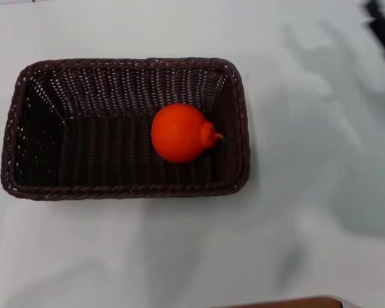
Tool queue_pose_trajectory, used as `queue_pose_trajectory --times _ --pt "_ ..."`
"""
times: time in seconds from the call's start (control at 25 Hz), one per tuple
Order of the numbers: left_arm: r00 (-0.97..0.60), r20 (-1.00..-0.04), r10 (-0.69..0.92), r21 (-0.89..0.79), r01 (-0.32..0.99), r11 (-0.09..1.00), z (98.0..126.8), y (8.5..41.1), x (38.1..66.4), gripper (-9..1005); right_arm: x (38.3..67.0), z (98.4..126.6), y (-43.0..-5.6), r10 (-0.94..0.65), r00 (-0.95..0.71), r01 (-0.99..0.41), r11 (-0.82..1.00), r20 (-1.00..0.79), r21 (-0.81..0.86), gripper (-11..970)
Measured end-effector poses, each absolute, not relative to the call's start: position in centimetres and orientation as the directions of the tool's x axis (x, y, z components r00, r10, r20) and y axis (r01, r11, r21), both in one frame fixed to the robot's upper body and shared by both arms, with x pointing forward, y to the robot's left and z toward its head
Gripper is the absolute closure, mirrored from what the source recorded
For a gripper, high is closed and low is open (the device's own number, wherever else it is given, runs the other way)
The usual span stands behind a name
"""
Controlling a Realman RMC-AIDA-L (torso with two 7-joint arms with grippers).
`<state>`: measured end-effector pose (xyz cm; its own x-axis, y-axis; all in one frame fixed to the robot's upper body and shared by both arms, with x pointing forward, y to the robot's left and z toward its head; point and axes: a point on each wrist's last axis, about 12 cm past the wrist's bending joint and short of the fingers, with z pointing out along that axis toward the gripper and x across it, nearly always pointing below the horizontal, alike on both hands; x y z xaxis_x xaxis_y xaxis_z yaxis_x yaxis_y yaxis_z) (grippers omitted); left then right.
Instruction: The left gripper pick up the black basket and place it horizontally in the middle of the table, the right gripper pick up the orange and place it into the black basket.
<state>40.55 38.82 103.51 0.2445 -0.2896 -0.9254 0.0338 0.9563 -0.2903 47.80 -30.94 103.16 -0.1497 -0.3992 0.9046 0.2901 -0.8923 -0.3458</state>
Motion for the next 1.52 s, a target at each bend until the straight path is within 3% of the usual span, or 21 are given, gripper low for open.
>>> queue_pose_trajectory --times 0.2,1.52 --pt "0.238 -0.925 -0.298 -0.311 -0.02 0.95 103.0 39.3 39.7 120 46.1 102.9 -32.8 -0.403 -0.222 0.171 -0.913 0.888 -0.371 62" --pt "0.236 -0.912 -0.335 -0.352 -0.034 0.935 102.5 38.7 40.4 120 49.1 104.2 -31.9 -0.39 -0.245 0.216 -0.915 0.888 -0.342 62"
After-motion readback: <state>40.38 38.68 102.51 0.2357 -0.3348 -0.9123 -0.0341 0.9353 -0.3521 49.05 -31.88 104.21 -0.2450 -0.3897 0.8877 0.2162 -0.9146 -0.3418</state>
